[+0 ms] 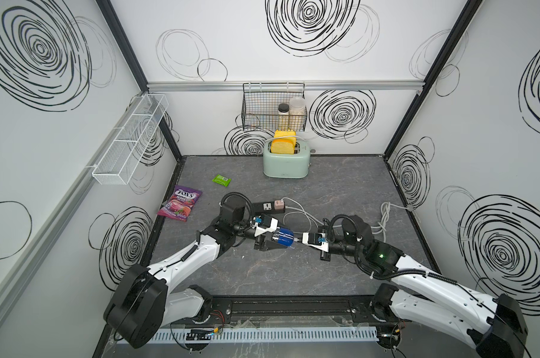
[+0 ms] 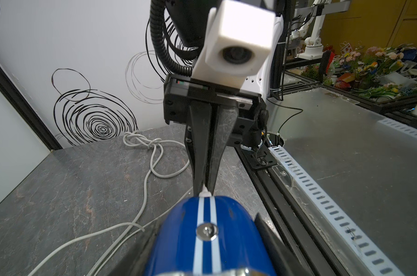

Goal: Charge the electric shaver
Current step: Insert the charging cable into the electric shaver, then place the electric shaver at the center of the board.

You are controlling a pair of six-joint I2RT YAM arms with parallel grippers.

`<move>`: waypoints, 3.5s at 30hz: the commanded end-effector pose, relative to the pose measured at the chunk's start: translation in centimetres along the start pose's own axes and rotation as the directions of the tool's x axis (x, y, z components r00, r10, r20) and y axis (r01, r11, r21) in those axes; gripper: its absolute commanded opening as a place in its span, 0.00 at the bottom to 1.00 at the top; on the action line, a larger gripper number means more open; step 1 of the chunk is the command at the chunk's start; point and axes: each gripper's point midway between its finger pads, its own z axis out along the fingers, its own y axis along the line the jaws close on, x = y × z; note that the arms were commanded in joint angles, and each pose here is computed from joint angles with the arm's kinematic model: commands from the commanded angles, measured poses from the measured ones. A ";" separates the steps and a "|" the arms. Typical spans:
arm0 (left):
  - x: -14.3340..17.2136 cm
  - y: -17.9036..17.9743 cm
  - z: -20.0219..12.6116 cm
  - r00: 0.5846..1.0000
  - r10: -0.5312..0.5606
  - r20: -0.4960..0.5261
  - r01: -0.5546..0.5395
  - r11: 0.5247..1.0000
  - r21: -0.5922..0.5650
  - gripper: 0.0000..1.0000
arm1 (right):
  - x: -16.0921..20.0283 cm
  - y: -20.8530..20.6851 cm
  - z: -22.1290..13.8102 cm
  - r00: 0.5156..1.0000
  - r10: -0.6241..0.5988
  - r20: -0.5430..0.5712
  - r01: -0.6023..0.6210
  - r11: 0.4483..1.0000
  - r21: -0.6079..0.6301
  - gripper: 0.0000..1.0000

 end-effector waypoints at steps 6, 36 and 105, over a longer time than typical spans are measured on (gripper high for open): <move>0.0 -0.1 -0.1 1.000 0.004 0.011 -0.004 1.000 0.023 0.00 | -4.0 -0.1 -0.7 0.987 -0.063 0.147 0.064 0.998 0.000 0.00; -1.4 -0.9 1.1 0.998 0.044 0.033 -0.046 0.997 0.057 0.00 | -4.7 0.4 1.4 0.987 -0.073 0.144 0.081 0.995 -0.052 0.00; 9.6 2.1 0.1 0.971 -0.182 -0.157 0.123 0.937 -0.327 0.00 | -5.6 -4.2 -4.6 0.983 0.025 0.182 -0.057 0.983 0.173 0.88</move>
